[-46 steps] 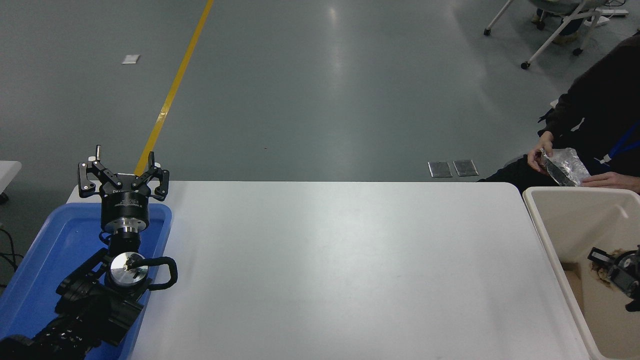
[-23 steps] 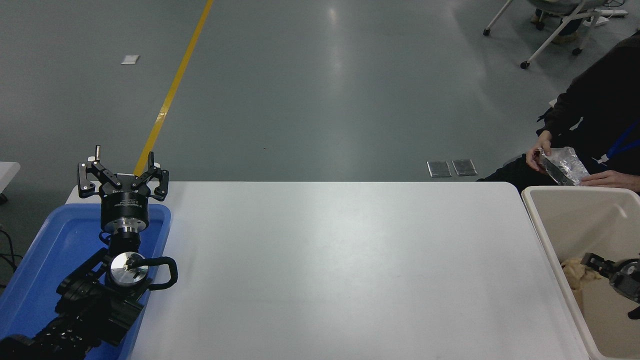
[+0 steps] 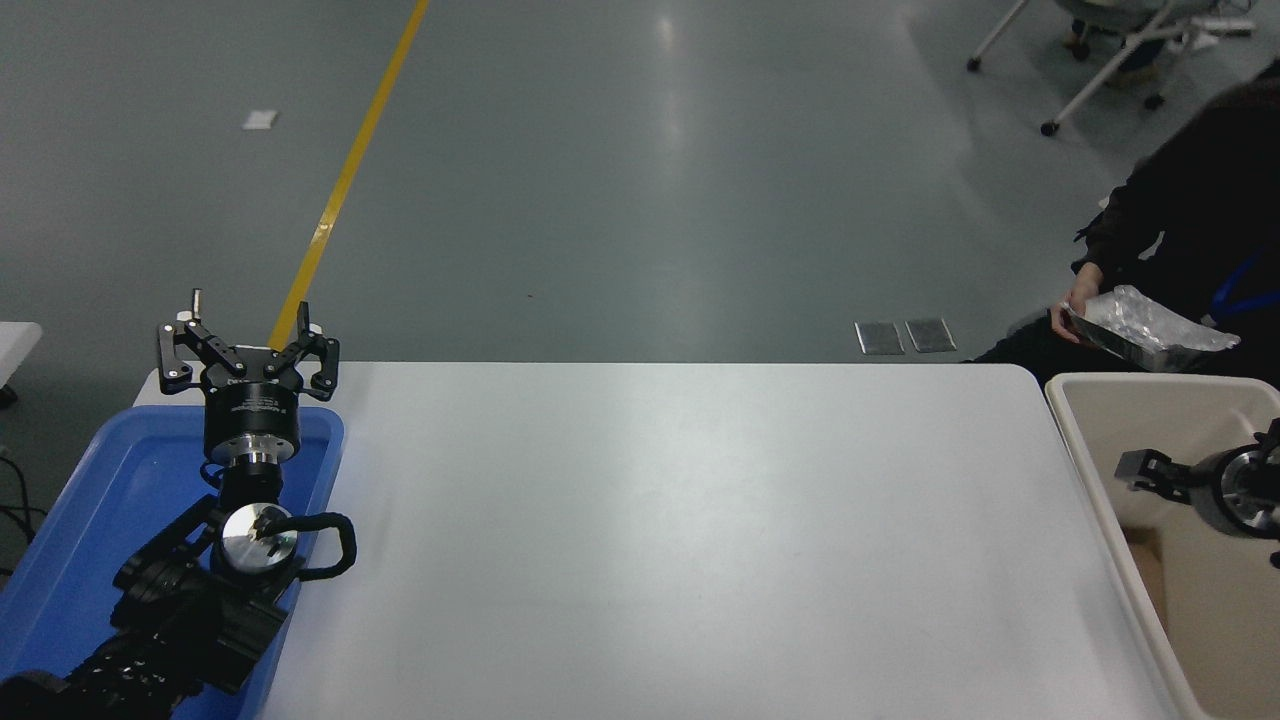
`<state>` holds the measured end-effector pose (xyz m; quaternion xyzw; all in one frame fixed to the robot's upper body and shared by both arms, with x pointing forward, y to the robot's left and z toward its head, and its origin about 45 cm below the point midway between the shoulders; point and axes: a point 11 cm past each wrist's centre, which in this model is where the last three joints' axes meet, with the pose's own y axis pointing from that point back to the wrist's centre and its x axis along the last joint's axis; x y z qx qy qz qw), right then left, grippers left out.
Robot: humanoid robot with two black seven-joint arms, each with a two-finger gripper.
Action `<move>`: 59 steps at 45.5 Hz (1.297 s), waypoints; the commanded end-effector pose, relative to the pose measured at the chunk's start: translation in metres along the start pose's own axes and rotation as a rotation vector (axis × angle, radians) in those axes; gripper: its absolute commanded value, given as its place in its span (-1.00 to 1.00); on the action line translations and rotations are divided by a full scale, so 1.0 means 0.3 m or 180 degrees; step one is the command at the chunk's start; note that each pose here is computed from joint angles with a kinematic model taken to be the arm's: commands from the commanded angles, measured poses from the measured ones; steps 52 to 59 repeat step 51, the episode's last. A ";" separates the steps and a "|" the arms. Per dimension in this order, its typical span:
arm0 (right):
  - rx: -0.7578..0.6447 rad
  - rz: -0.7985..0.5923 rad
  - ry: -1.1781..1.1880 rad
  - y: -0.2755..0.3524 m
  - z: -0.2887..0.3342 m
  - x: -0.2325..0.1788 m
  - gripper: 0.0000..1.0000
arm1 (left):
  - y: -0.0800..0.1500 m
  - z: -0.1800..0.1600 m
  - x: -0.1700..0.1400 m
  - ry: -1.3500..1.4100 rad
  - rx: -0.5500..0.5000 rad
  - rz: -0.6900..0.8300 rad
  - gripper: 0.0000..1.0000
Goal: Pick up paper ball place in dustbin
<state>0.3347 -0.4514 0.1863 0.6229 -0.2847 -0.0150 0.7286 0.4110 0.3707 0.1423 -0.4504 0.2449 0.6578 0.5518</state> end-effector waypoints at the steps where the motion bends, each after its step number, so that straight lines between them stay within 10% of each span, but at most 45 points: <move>1: 0.0259 -0.0332 0.0355 0.190 -0.161 -0.011 1.00 | 0.000 0.000 0.000 0.0000 0.0000 0.0001 0.98; 59: 0.0566 -0.1050 0.1106 0.660 -0.556 -0.137 1.00 | 0.003 0.003 0.006 -0.0006 -0.0008 0.0015 0.98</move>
